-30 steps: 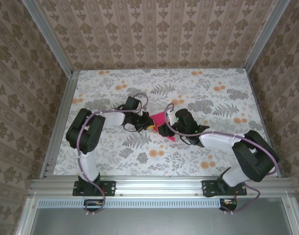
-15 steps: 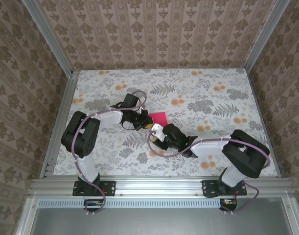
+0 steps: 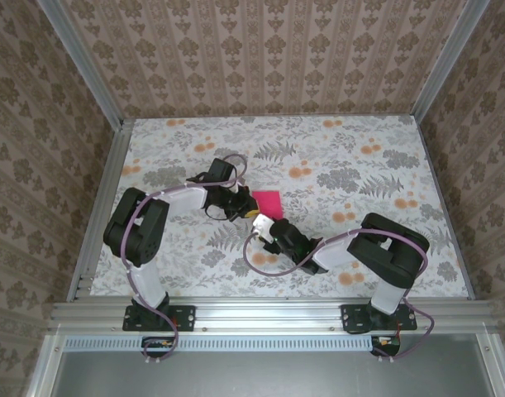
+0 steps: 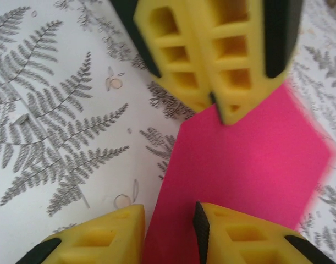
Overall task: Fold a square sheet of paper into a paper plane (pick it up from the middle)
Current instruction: Fold the wing for the fifth time at the center of the table.
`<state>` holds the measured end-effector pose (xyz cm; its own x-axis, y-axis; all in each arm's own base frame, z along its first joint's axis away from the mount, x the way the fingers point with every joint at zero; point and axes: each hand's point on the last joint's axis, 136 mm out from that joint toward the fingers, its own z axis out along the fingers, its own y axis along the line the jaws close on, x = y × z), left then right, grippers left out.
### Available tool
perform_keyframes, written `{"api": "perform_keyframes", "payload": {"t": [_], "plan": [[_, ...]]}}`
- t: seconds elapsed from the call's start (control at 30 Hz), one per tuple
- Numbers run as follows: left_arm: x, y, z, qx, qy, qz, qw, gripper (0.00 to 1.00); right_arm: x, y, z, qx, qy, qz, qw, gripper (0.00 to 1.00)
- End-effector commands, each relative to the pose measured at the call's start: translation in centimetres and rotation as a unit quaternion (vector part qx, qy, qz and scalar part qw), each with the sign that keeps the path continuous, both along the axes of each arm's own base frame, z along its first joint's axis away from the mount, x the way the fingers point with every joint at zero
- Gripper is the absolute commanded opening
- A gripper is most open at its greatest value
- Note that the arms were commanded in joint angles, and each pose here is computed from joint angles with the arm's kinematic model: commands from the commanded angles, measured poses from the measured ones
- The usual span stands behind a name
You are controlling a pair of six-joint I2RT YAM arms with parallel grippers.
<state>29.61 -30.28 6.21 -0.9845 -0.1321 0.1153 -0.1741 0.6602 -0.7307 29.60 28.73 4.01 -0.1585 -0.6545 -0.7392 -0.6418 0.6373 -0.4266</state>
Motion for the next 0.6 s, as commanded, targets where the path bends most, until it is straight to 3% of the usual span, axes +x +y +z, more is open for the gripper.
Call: {"api": "perform_keyframes", "payload": {"t": [0.0,0.17,0.57], "plan": [[0.5,0.3,1.5,-0.005,-0.009,0.008,1.000,0.00,0.6,-0.5,1.4,-0.002,-0.046,-0.019,0.999,0.35],[0.6,0.4,1.4,-0.006,-0.008,0.011,1.000,0.00,0.3,-0.2,1.1,-0.006,-0.043,-0.007,0.999,0.38],[0.4,0.5,1.1,-0.004,-0.003,0.011,1.000,0.00,0.1,0.8,1.0,0.003,-0.040,0.001,0.999,0.19]]}}
